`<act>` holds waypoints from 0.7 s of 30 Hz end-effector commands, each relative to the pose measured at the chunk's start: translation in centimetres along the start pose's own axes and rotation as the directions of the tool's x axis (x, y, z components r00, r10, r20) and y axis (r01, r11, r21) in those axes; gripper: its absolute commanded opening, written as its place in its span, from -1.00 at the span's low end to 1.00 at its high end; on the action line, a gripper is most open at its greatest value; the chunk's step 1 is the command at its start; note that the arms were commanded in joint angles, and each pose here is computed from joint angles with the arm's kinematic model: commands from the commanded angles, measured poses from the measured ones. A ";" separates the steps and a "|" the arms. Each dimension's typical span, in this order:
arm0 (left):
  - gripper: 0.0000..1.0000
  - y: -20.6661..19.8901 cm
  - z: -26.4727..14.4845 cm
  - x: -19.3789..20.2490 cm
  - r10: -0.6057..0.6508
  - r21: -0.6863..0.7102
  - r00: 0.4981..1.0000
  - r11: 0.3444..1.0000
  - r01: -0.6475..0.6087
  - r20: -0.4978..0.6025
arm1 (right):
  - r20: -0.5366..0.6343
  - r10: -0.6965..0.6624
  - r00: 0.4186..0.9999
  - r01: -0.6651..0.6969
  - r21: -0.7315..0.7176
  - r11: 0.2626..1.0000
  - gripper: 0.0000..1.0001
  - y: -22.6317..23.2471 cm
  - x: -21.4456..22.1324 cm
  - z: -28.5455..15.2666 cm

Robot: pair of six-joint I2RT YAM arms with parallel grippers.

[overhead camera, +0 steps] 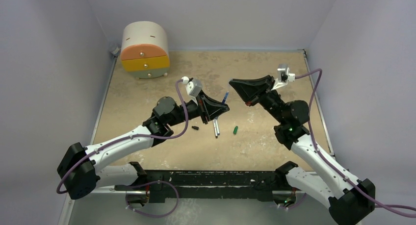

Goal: Insert the pens into the pen caps

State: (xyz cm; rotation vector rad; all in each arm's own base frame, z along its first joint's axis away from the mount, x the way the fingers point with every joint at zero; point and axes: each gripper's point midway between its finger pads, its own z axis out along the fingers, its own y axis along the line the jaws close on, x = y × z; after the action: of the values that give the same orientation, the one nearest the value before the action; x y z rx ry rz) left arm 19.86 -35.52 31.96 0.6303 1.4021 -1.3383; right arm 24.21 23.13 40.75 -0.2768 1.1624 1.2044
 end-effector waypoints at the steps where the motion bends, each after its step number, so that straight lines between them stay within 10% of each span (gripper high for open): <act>1: -1.00 -0.8 0.6 -2.6 0.051 0.020 0.996 0.998 -0.053 0.067 | 0.069 -0.038 0.997 0.043 -0.069 0.997 -1.00 2.3 -2.5 -0.1; 21: -1.00 -1.9 0.8 -4.0 0.064 0.044 0.993 0.997 -0.068 0.094 | 0.059 -0.008 0.998 0.013 -0.079 0.997 -1.00 2.5 -1.8 -0.8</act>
State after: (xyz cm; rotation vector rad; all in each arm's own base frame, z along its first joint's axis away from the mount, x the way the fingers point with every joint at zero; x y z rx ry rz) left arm 20.02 -35.57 32.61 0.6237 1.3879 -1.3301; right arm 23.26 22.64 41.25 -0.2743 1.1385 1.2150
